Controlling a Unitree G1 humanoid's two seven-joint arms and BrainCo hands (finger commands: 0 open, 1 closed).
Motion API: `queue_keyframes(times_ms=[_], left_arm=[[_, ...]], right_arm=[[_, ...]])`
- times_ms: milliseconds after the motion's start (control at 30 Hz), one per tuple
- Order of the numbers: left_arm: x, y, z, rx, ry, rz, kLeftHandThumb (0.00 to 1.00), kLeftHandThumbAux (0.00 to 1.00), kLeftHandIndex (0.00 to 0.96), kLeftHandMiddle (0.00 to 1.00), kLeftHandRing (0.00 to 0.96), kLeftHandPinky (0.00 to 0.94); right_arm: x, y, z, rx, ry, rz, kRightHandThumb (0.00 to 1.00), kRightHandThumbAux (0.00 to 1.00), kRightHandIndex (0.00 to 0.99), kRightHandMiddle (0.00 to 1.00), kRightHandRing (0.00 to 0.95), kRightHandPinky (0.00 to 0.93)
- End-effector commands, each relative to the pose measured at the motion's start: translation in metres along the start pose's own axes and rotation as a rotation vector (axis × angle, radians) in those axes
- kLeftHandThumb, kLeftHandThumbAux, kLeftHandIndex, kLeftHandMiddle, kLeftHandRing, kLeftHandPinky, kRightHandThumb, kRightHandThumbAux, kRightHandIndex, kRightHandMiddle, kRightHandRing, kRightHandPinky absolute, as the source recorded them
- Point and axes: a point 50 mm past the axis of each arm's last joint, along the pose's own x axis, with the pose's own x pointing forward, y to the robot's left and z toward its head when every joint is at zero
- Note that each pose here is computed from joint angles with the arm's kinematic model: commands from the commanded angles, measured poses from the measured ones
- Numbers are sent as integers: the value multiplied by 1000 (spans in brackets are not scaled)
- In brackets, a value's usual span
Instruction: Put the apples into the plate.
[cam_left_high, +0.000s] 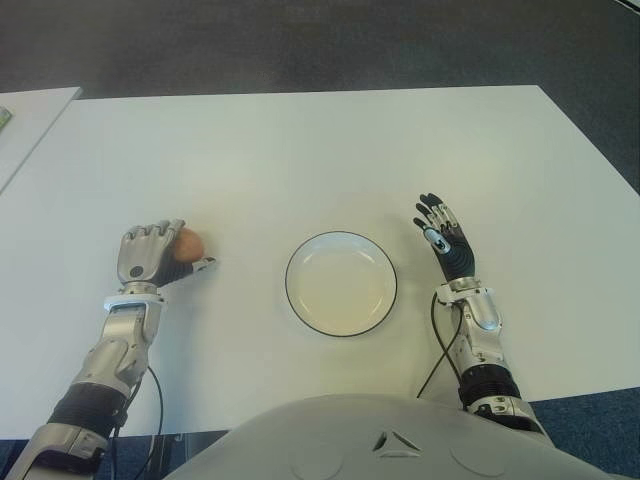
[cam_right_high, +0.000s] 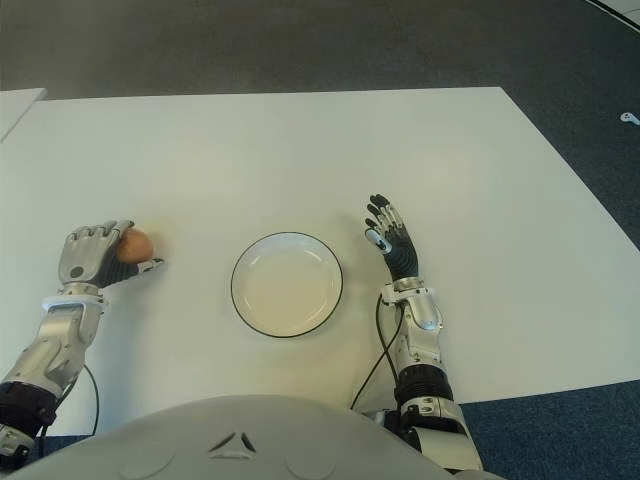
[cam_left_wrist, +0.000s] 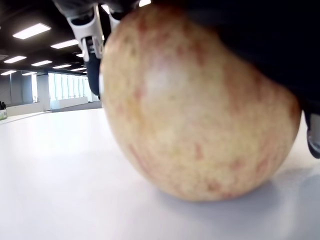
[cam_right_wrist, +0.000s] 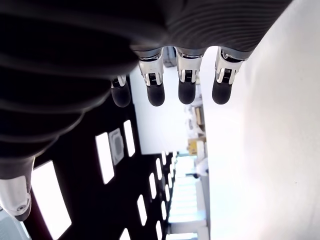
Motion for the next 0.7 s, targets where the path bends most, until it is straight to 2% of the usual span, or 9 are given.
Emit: queue_keyframes(times_ms=[33,700], left_arm=[[-14,-18,7,-31,-28,-98,747,694,443,865,843,824],[-14,-16,9,-39,-44,-107,746,694,443,856,839,810]], right_arm=[[-24,-1,-31,68,161,-45,138,524,77,49,13,0],[-22,-2,-31,85,156,-42,153,527,70,45,20,25]])
